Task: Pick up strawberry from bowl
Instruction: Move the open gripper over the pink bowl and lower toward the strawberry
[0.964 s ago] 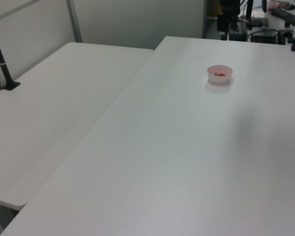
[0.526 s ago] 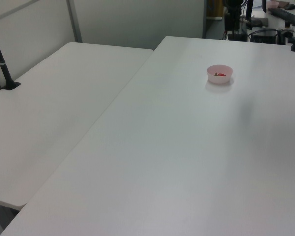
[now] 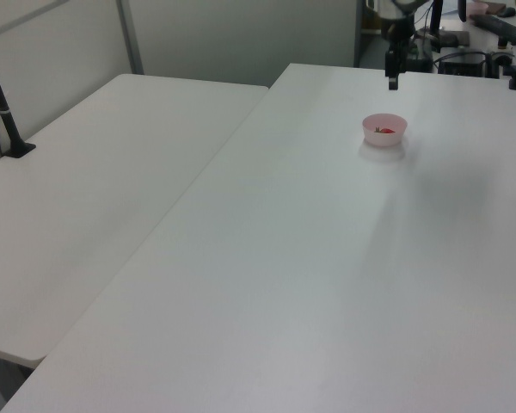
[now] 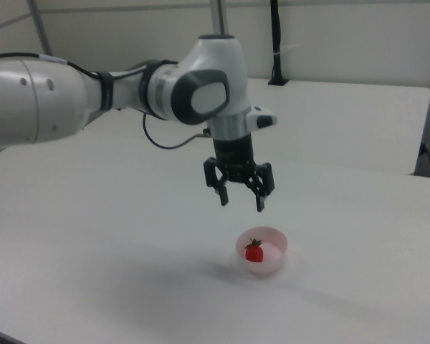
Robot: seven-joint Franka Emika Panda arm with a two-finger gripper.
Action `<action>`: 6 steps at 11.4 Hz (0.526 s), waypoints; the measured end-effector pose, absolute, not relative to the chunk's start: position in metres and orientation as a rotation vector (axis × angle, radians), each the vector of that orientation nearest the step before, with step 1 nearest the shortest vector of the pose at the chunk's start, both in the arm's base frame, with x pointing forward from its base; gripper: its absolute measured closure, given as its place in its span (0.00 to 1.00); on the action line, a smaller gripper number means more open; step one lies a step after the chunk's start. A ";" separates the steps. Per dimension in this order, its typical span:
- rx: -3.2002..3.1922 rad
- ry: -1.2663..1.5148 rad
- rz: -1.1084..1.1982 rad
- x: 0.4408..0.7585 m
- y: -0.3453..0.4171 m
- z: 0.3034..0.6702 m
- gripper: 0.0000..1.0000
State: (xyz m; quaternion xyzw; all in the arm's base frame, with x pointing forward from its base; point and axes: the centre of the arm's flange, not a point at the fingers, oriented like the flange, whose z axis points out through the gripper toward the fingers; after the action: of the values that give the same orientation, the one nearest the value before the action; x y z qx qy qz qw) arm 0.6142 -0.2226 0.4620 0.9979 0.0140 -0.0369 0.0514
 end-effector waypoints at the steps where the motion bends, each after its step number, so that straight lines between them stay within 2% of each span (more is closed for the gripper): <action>1: 3.033 0.040 -0.103 0.621 -0.228 0.445 0.18; 6: 3.027 0.040 -0.088 0.640 -0.241 0.383 0.20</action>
State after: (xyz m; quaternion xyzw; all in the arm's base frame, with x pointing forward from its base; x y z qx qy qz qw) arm 0.6396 -0.2414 0.3833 0.9979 0.0133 -0.0290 0.0566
